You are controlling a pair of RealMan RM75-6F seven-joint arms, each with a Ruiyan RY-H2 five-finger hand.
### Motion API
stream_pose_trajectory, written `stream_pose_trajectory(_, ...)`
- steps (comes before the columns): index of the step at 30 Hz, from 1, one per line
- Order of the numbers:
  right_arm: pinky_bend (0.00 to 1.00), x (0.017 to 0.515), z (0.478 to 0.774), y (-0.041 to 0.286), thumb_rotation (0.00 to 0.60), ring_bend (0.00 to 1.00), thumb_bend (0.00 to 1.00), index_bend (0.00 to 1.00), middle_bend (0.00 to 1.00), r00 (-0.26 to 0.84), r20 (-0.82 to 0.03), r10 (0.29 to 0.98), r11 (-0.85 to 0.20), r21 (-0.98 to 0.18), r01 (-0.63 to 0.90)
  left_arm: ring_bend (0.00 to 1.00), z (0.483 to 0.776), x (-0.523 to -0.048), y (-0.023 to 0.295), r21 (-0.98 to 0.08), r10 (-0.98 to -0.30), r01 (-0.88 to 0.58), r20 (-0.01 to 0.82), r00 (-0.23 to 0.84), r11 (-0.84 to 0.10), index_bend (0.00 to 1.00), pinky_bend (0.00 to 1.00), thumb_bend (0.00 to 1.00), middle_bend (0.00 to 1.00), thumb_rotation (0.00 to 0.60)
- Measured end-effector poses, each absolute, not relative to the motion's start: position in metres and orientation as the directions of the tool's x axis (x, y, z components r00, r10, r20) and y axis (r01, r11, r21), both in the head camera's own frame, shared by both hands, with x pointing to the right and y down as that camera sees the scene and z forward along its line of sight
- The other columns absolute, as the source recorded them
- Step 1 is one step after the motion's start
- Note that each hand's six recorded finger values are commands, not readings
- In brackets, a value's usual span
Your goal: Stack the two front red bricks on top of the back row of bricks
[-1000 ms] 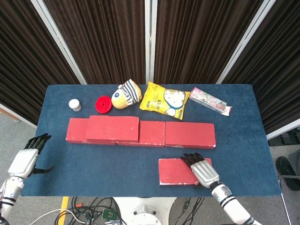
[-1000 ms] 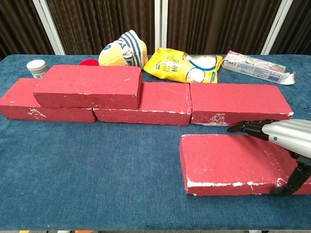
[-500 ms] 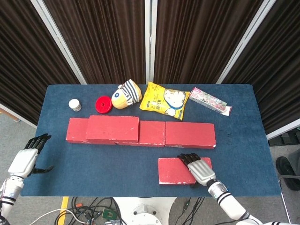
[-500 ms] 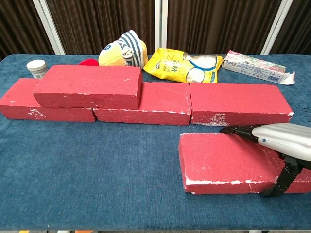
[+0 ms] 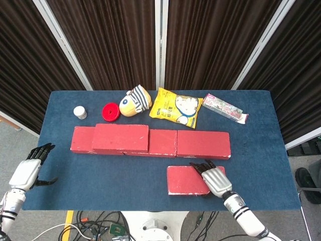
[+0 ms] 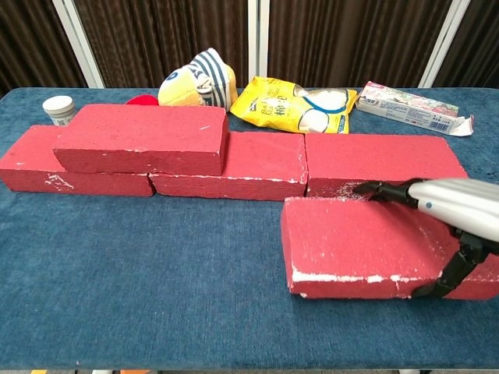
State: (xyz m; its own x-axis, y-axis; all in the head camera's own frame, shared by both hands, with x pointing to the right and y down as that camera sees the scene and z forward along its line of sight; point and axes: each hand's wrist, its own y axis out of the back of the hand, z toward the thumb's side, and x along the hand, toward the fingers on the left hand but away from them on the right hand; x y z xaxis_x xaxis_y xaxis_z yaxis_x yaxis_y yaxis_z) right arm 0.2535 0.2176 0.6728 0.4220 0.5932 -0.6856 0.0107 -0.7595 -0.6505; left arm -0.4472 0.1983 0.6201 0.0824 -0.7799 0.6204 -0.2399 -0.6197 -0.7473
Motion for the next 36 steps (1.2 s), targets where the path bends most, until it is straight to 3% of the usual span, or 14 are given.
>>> stream_pose_trajectory(3,0.00,0.253,0.656,0.206,0.600,0.16,0.06,0.00,0.32,0.437,-0.647,0.625,-0.733,-0.679,0.043,0.00,0.619,-0.447,0.199,-0.746,-0.779,-0.242,0.621,0.083,-0.620,0.00,0.00,0.13,0.00,0.600)
stream_pose_trajectory(10,0.00,0.253,0.627,0.143,0.600,0.15,0.06,0.00,0.30,0.428,-0.545,0.721,-0.627,-0.776,0.067,0.00,0.618,-0.448,0.198,-0.751,-0.783,-0.238,0.617,0.079,-0.616,0.00,0.00,0.13,0.00,0.600)
stream_pose_trajectory(16,0.00,0.238,0.623,0.085,0.600,0.15,0.06,0.00,0.30,0.439,-0.519,0.733,-0.594,-0.803,0.041,0.00,0.619,-0.449,0.199,-0.764,-0.794,-0.230,0.604,0.074,-0.603,0.00,0.00,0.13,0.00,0.600)
stream_pose_trajectory(22,0.00,0.224,0.634,0.051,0.600,0.15,0.06,0.00,0.30,0.443,-0.542,0.714,-0.604,-0.797,-0.003,0.00,0.620,-0.451,0.200,-0.758,-0.792,-0.248,0.606,0.071,-0.603,0.00,0.00,0.13,0.00,0.600)
stream_pose_trajectory(27,0.00,0.216,0.651,0.040,0.600,0.15,0.06,0.00,0.29,0.423,-0.578,0.698,-0.630,-0.776,-0.021,0.00,0.621,-0.453,0.200,-0.754,-0.790,-0.258,0.609,0.071,-0.605,0.00,0.00,0.13,0.00,0.600)
stream_pose_trajectory(36,0.00,0.202,0.680,0.050,0.600,0.15,0.06,0.00,0.29,0.389,-0.623,0.679,-0.678,-0.735,0.007,0.00,0.625,-0.457,0.201,-0.746,-0.785,-0.270,0.616,0.066,-0.608,0.00,0.00,0.13,0.00,0.600)
